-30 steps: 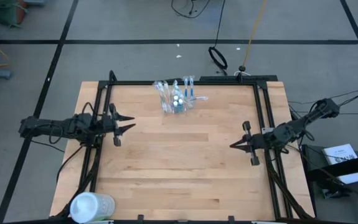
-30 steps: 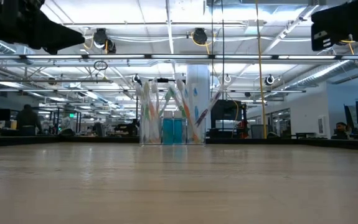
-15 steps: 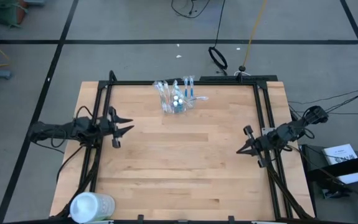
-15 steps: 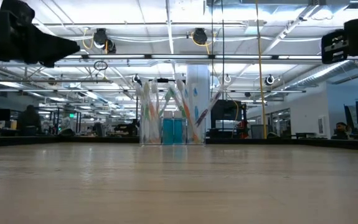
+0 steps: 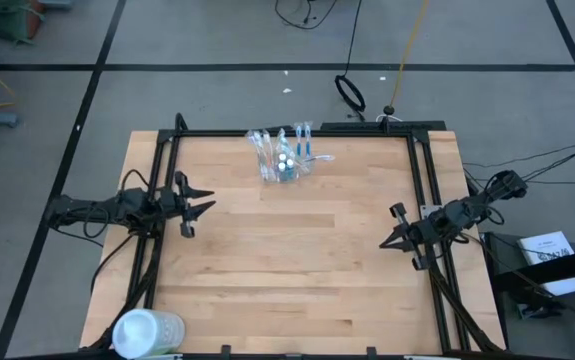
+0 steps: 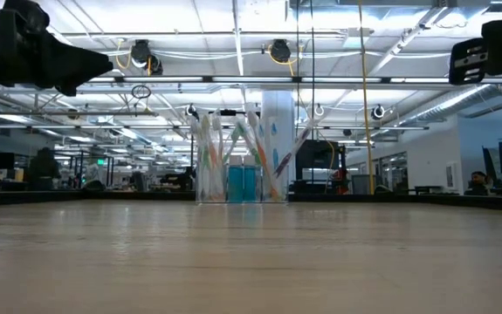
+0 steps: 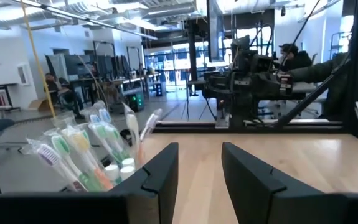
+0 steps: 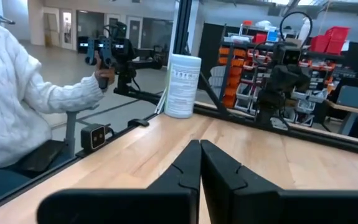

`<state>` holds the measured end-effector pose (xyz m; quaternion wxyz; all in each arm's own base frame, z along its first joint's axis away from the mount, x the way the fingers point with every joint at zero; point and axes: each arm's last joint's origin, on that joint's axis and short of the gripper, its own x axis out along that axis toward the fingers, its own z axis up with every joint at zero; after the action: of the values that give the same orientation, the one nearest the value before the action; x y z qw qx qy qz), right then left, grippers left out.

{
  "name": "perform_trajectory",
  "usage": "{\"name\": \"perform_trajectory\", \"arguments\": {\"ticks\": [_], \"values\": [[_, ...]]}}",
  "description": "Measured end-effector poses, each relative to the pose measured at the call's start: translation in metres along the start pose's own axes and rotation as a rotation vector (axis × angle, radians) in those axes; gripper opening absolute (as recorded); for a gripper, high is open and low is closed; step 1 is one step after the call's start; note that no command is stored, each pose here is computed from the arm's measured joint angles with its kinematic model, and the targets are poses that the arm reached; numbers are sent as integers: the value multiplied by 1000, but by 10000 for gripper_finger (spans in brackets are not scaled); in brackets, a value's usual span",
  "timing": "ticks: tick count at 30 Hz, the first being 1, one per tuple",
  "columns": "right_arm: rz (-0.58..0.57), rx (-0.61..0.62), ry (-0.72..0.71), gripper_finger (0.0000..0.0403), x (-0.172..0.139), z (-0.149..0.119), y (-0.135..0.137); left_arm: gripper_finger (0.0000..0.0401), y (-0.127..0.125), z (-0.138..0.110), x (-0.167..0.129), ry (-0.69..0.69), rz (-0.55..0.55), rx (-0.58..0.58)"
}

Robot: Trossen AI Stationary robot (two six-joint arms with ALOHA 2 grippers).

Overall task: Pick & Place toothbrushing station
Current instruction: Return To Home Position

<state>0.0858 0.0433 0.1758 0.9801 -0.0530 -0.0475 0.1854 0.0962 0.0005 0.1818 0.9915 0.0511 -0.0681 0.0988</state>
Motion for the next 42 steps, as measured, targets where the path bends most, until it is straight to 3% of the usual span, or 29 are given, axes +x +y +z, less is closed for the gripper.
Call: {"name": "perform_trajectory", "arguments": {"ticks": [42], "values": [[30,-16,33,2,0,-4,1,127,0,0,0,2,1,-2]]}}
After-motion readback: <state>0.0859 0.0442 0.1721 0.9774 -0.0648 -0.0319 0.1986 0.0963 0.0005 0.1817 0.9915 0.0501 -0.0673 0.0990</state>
